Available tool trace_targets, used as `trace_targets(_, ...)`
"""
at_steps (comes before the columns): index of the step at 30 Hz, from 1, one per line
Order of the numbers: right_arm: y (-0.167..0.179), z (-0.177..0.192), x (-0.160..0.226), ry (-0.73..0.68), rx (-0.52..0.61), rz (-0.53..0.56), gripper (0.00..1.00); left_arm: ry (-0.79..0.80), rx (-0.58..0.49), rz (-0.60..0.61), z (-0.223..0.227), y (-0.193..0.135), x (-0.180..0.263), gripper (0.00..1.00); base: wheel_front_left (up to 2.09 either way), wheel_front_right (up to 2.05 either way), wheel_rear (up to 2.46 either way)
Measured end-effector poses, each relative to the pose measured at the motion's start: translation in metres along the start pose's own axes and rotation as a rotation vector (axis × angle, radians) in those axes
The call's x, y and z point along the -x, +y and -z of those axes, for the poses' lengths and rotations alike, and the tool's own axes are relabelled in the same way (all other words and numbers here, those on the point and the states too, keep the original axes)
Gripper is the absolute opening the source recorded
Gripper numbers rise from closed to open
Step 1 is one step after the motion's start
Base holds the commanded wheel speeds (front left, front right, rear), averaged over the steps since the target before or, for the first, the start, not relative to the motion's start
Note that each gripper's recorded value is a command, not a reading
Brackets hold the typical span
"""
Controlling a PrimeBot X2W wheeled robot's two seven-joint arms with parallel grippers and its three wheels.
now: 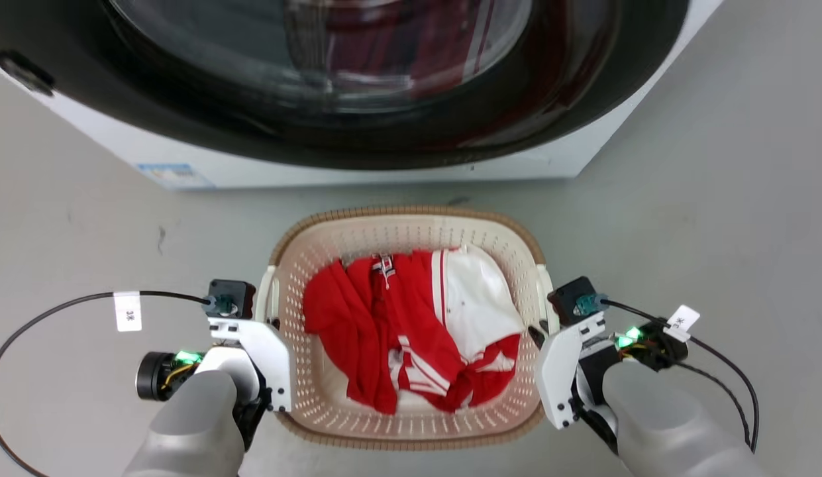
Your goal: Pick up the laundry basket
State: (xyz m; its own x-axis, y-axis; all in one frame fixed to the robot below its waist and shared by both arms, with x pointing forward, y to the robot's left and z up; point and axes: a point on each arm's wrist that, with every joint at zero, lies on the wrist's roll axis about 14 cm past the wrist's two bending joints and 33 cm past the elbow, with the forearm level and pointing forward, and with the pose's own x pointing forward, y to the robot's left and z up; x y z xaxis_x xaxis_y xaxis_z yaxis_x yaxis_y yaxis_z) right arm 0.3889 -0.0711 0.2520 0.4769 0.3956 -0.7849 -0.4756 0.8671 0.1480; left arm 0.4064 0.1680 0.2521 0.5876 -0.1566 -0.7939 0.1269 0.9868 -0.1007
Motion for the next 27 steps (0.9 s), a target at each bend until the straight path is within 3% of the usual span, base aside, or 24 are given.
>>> trace_targets(10, 0.000, -0.008, 0.043, -0.014, -0.012, 0.058, 0.00, -0.006, -0.035, 0.047, -0.021, -0.020, 0.036, 0.00, 0.00, 0.00, 0.00)
trace_targets(27, 0.015, -0.009, 0.093, -0.034, 0.013, 0.083, 0.00, 0.020, -0.052, 0.072, -0.014, -0.029, 0.091, 0.00, 0.00, 0.00, 0.00)
